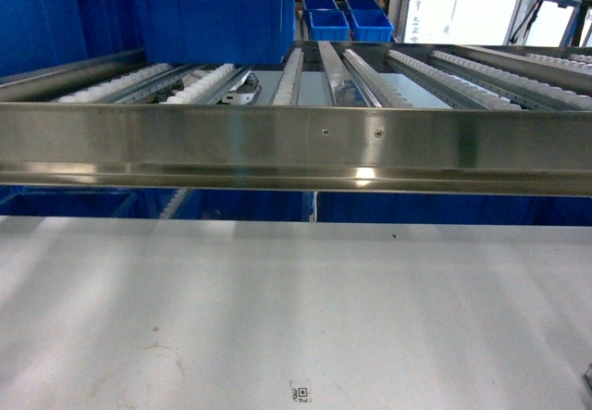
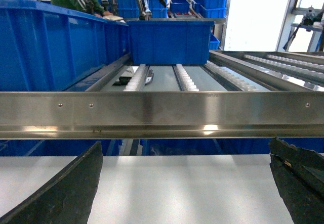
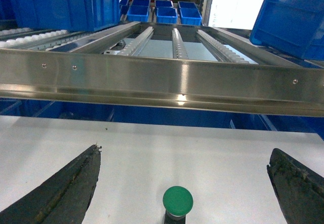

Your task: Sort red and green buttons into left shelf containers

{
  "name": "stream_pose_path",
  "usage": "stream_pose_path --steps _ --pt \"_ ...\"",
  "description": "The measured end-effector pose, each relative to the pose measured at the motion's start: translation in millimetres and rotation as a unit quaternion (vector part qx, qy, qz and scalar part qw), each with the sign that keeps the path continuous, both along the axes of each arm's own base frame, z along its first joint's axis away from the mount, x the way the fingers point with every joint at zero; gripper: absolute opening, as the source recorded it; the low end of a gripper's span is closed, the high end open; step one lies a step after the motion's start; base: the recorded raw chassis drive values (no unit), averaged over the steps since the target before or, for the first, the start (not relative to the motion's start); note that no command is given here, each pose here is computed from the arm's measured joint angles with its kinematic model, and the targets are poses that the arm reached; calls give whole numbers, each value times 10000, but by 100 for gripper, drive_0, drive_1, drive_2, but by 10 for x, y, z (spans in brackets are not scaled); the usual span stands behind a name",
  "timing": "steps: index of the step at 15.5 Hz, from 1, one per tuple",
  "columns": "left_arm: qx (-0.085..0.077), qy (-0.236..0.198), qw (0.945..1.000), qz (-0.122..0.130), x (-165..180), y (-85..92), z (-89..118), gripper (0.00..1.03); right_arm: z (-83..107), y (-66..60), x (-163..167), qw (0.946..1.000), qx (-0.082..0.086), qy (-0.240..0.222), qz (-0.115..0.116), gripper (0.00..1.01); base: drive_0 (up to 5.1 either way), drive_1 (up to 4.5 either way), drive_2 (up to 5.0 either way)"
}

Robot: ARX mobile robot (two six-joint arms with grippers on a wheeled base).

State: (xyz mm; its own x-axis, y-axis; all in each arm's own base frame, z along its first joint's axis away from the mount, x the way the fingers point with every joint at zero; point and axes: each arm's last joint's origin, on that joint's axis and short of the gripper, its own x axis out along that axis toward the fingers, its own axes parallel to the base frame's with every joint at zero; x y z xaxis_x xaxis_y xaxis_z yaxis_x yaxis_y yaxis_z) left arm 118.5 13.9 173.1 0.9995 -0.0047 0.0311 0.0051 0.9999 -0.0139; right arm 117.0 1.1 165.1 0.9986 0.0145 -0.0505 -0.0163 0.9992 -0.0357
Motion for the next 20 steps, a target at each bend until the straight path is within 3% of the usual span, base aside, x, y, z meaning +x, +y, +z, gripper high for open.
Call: stream_pose_path --steps 2,5,7,9,11,13,15,18,19,20 --pt "-70 178 9998 -88 245 -4 55 98 -13 -40 169 9997 -91 236 32 98 0 0 0" --pt "-426 458 9979 143 774 71 288 98 176 -80 529 9987 -422 259 124 98 0 0 0" --pt "-512 779 9955 158 1035 64 324 98 154 -113 794 9951 -425 820 343 98 0 0 0" --pt "-499 681 9964 24 1075 33 373 98 131 -157 1073 9894 -306 1341 473 98 0 0 0" --pt "-501 688 9964 32 1075 34 372 98 140 -175 1288 9789 -168 1912 707 98 0 0 0" --pt "-501 686 9964 41 1075 37 372 98 55 -170 1389 9600 56 2618 986 98 0 0 0" --pt "-500 689 9964 30 1075 35 372 98 -99 -188 1397 9456 104 3116 932 98 0 0 0" --pt "-501 686 9964 36 1075 36 372 98 -211 -145 1412 9385 -48 3301 1009 98 0 0 0" --pt "-501 683 9964 36 1075 36 373 98 -279 -122 1408 9334 -44 3431 1051 98 0 0 0" --pt "-502 688 9964 36 1075 36 372 98 -380 -112 1393 9301 -157 3539 968 98 0 0 0"
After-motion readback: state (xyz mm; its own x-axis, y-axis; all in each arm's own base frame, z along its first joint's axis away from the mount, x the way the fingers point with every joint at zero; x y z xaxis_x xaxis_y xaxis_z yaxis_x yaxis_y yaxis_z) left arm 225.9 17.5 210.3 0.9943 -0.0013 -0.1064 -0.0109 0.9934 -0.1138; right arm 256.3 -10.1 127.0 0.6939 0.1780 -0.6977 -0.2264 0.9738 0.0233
